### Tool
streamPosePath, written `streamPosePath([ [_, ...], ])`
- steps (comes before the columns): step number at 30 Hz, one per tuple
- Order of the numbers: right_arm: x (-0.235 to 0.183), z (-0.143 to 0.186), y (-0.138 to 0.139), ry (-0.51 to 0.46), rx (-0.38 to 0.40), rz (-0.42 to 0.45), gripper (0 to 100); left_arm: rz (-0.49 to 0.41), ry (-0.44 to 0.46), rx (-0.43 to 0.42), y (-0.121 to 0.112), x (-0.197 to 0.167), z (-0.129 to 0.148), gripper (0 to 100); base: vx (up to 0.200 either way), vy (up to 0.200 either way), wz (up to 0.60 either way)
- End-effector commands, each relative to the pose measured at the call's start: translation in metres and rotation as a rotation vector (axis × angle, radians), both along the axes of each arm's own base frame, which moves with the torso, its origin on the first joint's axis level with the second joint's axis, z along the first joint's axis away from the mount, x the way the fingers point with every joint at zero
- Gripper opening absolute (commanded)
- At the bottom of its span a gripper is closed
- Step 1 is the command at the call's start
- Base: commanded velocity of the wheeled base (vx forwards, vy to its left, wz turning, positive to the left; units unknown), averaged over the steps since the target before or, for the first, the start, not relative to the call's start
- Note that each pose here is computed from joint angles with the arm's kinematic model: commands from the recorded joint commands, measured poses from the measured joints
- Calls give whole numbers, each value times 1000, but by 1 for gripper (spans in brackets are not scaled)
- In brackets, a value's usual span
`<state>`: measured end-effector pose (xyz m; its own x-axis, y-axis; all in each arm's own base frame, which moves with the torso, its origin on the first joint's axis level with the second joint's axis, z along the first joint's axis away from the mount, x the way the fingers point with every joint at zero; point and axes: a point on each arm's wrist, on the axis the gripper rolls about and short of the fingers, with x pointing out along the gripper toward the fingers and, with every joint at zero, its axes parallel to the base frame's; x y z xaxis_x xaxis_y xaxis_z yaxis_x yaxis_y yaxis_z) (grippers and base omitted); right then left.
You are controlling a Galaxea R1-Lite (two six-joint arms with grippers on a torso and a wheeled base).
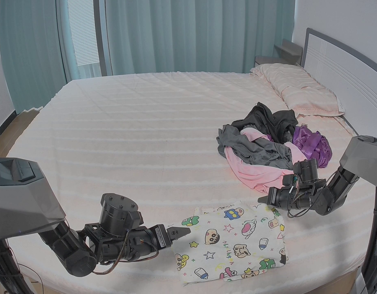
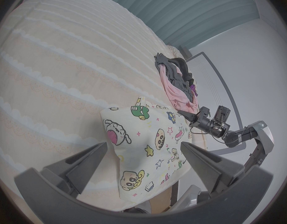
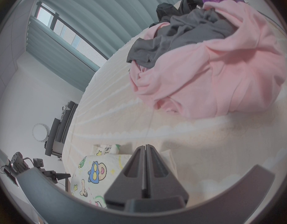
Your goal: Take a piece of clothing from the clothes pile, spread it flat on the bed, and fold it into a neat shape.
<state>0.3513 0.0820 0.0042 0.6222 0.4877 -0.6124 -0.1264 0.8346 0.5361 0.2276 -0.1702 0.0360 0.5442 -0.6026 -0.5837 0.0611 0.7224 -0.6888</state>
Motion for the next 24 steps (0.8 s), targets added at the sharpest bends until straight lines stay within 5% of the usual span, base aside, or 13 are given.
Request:
streamPosePath([
  [1, 4, 5, 0, -25, -3, -14, 0, -2, 2, 0, 0, 0, 0, 100, 0, 0, 0],
  [17, 15, 7, -8, -56, -29, -81, 0, -2, 2, 0, -1, 0, -1, 100, 0, 0, 0],
  [18, 15, 5, -8, -52, -28, -82, 100, -2, 1, -1, -1, 0, 0, 100, 0, 0, 0],
  [24, 14, 4, -10, -46, -30, -84, 100, 2, -5, -20, -2, 0, 4, 100, 0, 0, 0],
])
